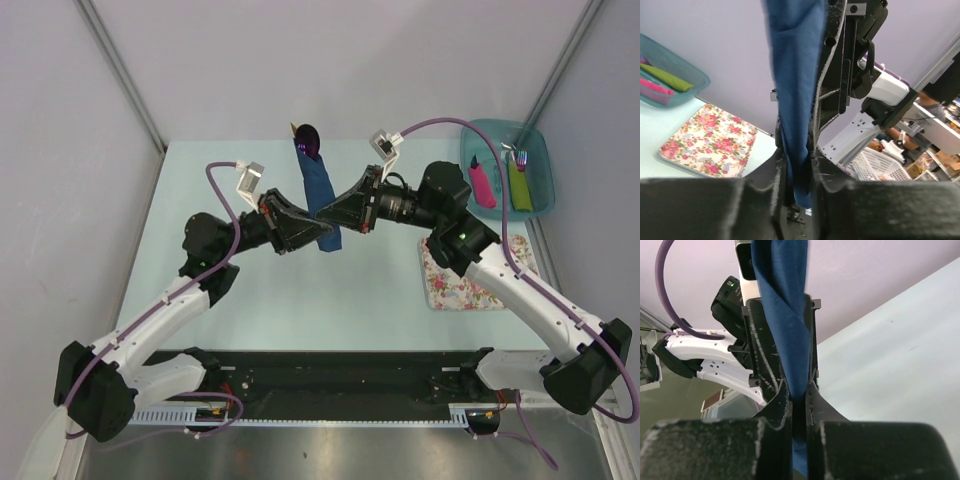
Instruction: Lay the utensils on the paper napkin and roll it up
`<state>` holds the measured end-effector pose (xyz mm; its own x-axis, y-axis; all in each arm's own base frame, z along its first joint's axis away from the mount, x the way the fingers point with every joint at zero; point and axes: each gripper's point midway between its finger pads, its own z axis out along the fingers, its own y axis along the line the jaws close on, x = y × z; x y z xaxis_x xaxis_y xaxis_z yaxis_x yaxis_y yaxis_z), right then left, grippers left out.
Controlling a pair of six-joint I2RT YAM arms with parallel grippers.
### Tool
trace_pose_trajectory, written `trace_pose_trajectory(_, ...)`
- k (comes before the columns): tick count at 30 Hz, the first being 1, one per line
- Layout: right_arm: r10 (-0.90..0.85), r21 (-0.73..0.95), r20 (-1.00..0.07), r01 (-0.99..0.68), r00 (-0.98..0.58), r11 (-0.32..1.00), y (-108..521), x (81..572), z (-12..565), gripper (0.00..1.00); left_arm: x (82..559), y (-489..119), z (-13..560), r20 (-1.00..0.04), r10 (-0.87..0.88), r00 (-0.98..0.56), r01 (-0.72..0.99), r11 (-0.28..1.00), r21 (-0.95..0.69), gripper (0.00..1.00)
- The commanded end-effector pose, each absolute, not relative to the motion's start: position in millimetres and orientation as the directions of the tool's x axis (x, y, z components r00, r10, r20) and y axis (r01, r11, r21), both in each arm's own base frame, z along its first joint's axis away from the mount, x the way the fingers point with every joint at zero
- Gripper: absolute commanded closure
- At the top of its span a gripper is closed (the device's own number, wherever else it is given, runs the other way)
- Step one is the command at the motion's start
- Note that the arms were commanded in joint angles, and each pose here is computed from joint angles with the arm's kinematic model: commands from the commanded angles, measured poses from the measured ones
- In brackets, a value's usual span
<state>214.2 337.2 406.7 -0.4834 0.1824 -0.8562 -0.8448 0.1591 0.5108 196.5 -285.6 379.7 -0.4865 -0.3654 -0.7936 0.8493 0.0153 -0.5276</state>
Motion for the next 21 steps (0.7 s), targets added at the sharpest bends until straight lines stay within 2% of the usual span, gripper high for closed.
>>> trace_pose_trajectory(1,0.245,0.502,-0.855,-0.847,-0.457,0.174,326.7,224.0,430.1,1.0,198.3,-280.4,406.9,-0.822,-0.421,-0.384,0.898,0.035,-0.438,0.65)
trace_pose_trajectory(2,0.261,0.497,-0.857,-0.847,-0.444,0.192,319.4,233.2,434.9,1.0,199.7,-279.9,405.5,-0.822,-0.419,-0.387,0.896,0.042,-0.443,0.47)
trace_pose_trajectory(4,0.251,0.485,-0.865,-0.851,-0.434,0.202,312.6,240.8,434.7,1.0,202.2,-279.6,399.0,-0.822,-0.404,-0.401,0.885,0.058,-0.461,0.36)
trace_pose_trajectory(5,0.26,0.48,-0.869,-0.847,-0.422,0.229,302.7,251.3,436.4,1.0,205.1,-278.1,395.9,-0.827,-0.4,-0.395,0.885,0.075,-0.459,0.17)
trace_pose_trajectory(6,0.263,0.472,-0.873,-0.848,-0.411,0.24,296.3,257.8,439.2,1.0,205.6,-276.7,394.1,-0.829,-0.394,-0.396,0.883,0.085,-0.462,0.13)
trace_pose_trajectory(8,0.232,0.467,-0.879,-0.849,-0.416,0.247,286.5,265.0,434.0,1.0,209.9,-274.6,382.5,-0.84,-0.365,-0.403,0.876,0.114,-0.469,0.1)
trace_pose_trajectory(11,0.186,0.447,-0.894,-0.83,-0.407,0.333,255.3,293.9,419.7,1.0,211.4,-272.6,366.1,-0.871,-0.295,-0.393,0.878,0.161,-0.45,0.06)
trace_pose_trajectory(15,0.165,0.451,-0.89,-0.761,-0.426,0.466,181.3,343.9,388.3,1.0,206.7,-272.6,334.0,-0.891,-0.149,-0.428,0.872,0.192,-0.451,0.0)
trace_pose_trajectory(21,0.117,0.463,-0.855,-0.642,-0.505,0.611,72.5,395.9,328.8,1.0,214.9,-265.7,299.8,-0.895,-0.018,-0.446,0.855,0.288,-0.431,0.0)
